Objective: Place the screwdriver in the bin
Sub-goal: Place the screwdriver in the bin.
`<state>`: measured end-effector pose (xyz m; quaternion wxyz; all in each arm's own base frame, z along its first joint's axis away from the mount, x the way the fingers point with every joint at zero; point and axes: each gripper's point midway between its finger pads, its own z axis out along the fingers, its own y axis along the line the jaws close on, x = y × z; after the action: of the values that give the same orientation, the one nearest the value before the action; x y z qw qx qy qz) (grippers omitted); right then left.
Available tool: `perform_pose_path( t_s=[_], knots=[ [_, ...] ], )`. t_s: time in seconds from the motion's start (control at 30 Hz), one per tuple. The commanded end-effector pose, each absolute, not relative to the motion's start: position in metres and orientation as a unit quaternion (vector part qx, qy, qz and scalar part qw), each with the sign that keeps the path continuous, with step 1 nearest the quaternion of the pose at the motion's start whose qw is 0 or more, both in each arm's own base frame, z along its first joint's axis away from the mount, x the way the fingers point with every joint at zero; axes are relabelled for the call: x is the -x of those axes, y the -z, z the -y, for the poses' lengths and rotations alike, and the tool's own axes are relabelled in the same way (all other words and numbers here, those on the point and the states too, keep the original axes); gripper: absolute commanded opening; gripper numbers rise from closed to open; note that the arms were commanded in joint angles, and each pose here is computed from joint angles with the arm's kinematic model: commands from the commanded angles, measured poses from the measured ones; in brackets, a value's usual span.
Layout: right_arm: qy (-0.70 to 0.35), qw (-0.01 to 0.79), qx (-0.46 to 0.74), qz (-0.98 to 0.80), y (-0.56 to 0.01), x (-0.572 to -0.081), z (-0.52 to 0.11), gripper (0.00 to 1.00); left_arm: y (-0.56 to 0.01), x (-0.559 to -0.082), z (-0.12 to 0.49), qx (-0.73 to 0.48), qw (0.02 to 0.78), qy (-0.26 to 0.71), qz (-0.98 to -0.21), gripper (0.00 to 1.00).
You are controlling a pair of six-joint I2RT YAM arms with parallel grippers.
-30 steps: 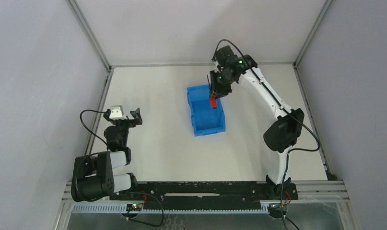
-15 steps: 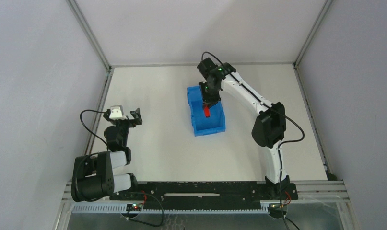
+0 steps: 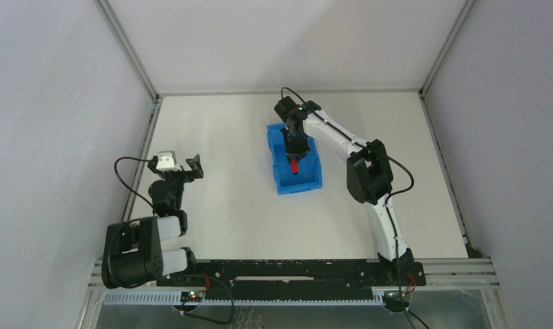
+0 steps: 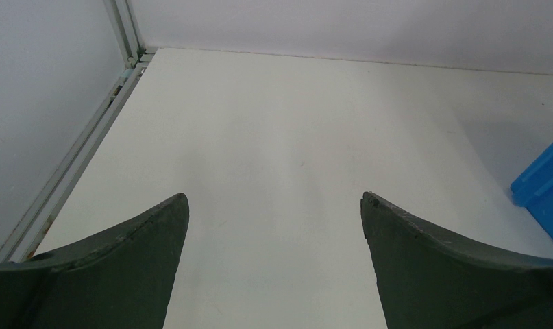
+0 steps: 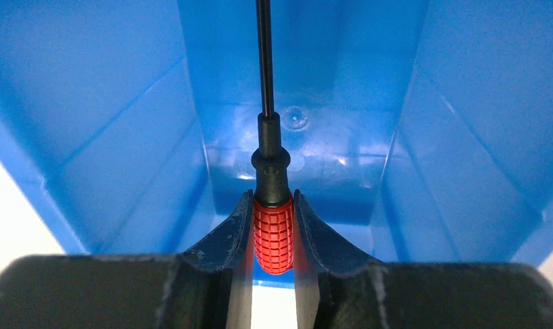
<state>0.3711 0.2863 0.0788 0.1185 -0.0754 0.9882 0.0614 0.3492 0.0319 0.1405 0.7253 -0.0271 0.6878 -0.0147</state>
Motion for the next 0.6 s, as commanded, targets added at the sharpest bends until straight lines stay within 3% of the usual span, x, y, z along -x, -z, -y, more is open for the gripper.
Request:
perform_pose_path(
  t_s=[0.0, 0.57],
  knots=[
    [-0.053, 0.128, 0.075, -0.988, -0.066, -0.377, -0.293, 0.12, -0.143, -0.347, -0.033, 0.022, 0.730, 0.004, -0.683, 1.00],
    [-0.005, 0.120, 0.089, -0.989, -0.027, -0.373, -0.292, 0.13, -0.143, -0.347, -0.034, 0.023, 0.731, 0.004, -0.682, 1.00]
  ],
)
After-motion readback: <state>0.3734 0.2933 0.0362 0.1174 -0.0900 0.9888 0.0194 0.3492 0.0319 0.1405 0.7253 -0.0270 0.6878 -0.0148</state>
